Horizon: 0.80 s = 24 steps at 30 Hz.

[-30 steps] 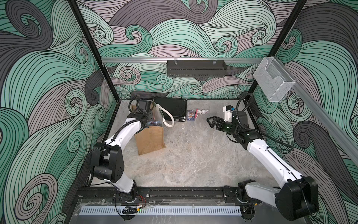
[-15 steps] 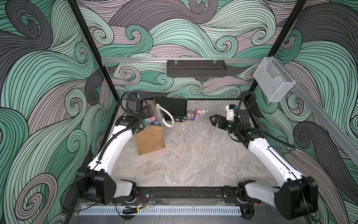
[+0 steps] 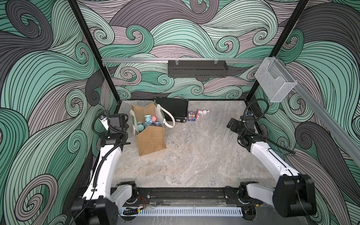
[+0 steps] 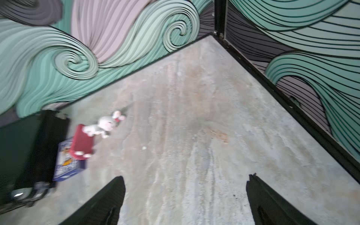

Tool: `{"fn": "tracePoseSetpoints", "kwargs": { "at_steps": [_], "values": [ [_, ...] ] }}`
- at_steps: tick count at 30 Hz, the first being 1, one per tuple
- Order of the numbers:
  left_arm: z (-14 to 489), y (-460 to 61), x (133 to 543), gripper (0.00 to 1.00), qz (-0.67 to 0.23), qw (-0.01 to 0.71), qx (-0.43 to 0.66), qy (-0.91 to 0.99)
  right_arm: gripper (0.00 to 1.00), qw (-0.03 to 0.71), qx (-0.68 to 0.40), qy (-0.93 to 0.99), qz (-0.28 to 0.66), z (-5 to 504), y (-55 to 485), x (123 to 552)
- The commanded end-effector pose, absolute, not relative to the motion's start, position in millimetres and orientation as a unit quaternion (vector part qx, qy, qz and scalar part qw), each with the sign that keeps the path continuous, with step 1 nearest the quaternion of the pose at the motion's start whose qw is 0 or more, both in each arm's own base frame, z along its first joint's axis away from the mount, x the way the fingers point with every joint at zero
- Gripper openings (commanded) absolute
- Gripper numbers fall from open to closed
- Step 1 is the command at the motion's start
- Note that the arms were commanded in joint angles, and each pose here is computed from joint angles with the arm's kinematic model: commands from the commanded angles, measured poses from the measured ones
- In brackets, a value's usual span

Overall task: Put the hourglass into the canvas bag
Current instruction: Reset both arms

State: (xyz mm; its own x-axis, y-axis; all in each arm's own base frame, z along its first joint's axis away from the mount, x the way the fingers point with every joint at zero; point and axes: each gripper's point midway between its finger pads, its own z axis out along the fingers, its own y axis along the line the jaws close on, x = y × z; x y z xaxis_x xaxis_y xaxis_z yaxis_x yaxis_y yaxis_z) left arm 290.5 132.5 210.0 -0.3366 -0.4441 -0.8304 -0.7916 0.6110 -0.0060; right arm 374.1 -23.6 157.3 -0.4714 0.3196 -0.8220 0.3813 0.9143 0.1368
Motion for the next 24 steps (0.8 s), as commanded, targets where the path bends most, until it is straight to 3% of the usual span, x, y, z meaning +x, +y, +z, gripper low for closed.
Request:
{"fn": "tracePoseSetpoints", "kwargs": {
  "at_steps": [1, 5, 13, 20, 22, 24],
  "values": [
    [178.2, 151.8, 281.5, 0.99, 0.263, 0.400, -0.411, 0.776, 1.00, 0.494, 0.212, 0.834, -0.122, 156.1, -52.4, 376.7],
    [145.0, 140.8, 309.9, 0.99, 0.230, 0.413, -0.353, 0.807, 1.00, 0.502, 0.179, 0.831, -0.159, 138.8, -61.8, 381.0],
    [112.8, 104.7, 363.3, 0.99, 0.126, 0.461, -0.253, 0.841, 1.00, 0.529, 0.074, 0.840, -0.097, 103.9, -30.3, 407.1],
    [110.6, 75.6, 381.3, 0.99, 0.067, 0.538, -0.169, 0.823, 1.00, 0.586, -0.007, 0.809, -0.033, 95.7, 3.1, 397.9],
    [98.3, 62.2, 382.0, 0.98, 0.049, 0.555, -0.130, 0.820, 0.99, 0.556, -0.002, 0.831, -0.028, 90.4, 0.5, 398.7],
    [88.9, 56.9, 384.8, 0.99, 0.048, 0.555, -0.114, 0.823, 1.00, 0.572, -0.002, 0.820, -0.027, 92.9, -0.3, 400.3]
  ]
}}
